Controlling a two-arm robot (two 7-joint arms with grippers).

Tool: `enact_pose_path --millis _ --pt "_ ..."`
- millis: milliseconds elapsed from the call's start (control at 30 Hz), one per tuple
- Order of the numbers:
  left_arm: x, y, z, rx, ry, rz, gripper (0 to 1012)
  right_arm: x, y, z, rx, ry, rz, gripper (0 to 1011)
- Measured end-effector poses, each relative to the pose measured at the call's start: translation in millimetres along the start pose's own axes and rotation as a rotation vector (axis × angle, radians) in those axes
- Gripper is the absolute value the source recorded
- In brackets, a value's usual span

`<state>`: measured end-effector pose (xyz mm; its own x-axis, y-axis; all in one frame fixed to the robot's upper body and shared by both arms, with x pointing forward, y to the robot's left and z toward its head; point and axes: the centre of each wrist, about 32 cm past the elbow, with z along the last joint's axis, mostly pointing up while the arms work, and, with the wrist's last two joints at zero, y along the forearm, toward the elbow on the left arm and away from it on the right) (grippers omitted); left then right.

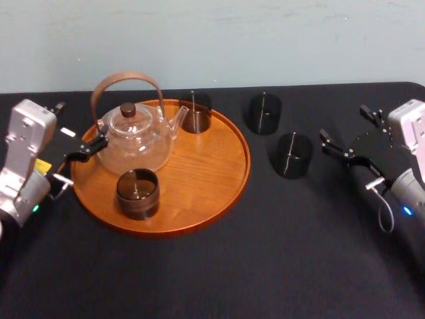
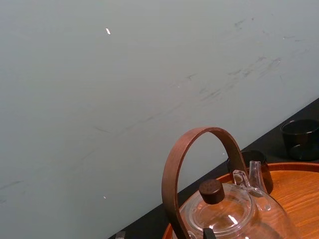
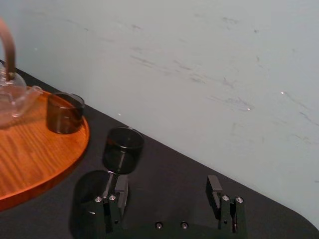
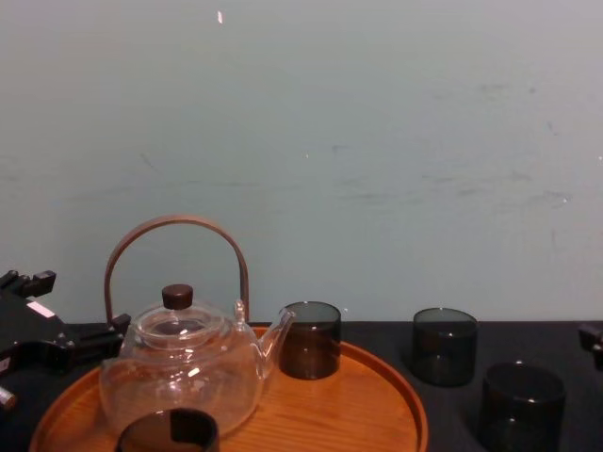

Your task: Pick up the glass from the table and place it on the tray.

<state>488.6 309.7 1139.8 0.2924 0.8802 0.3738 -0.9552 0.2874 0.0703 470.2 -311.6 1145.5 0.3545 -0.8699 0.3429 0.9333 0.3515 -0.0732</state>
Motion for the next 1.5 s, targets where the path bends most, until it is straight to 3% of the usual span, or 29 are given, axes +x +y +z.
enact_pose_path --millis 367,500,900,1500 --pt "0.0 0 0.0 0.000 0.000 0.000 1010 -14.3 -14.7 4.7 0.019 0.031 0.070 1000" --pt "0.0 0 0.0 0.000 0.000 0.000 1010 -22.7 -14.3 2.4 0.006 0.036 0.101 1002" --pt "0.0 0 0.0 0.000 0.000 0.000 1010 -36.0 -11.0 -6.5 -0.029 0.048 0.150 1002" --pt "0.0 0 0.0 0.000 0.000 0.000 1010 -36.8 -6.0 -21.6 -0.077 0.075 0.148 1000"
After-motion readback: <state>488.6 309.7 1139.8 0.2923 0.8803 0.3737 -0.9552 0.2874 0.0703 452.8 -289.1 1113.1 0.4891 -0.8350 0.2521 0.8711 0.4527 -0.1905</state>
